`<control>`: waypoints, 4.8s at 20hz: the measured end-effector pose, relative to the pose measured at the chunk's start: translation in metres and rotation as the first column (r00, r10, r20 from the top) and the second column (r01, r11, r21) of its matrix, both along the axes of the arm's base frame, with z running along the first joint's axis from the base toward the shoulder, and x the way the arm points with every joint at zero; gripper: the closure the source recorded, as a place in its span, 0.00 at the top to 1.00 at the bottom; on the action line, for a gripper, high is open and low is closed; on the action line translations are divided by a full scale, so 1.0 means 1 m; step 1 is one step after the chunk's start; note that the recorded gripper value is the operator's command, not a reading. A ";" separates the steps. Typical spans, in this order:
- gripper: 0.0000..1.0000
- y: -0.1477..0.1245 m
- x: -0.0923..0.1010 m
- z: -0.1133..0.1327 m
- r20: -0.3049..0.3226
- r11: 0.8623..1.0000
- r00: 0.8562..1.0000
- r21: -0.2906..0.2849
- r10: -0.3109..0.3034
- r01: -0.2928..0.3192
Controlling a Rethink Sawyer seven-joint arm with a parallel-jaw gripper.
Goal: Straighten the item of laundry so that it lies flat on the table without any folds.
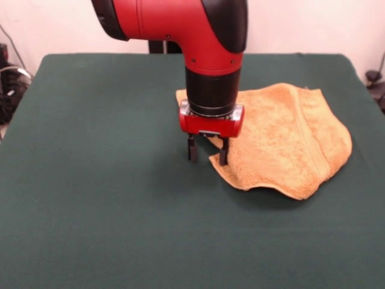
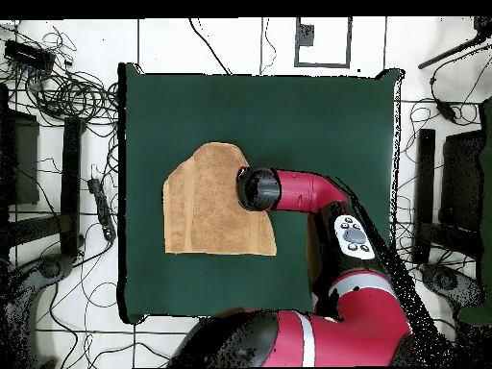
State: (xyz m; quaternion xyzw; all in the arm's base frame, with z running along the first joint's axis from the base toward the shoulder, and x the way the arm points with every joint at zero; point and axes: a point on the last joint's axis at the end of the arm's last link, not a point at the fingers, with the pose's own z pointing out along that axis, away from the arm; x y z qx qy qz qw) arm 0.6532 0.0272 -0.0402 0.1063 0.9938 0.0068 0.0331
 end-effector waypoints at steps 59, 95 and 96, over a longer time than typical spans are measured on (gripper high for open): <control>0.00 -0.069 -0.005 0.038 0.061 0.998 0.998 -0.066 0.003 0.001; 1.00 -0.090 0.003 0.050 0.087 0.998 0.996 -0.053 -0.036 0.040; 1.00 -0.090 0.003 0.050 0.087 0.998 0.996 -0.053 -0.036 0.040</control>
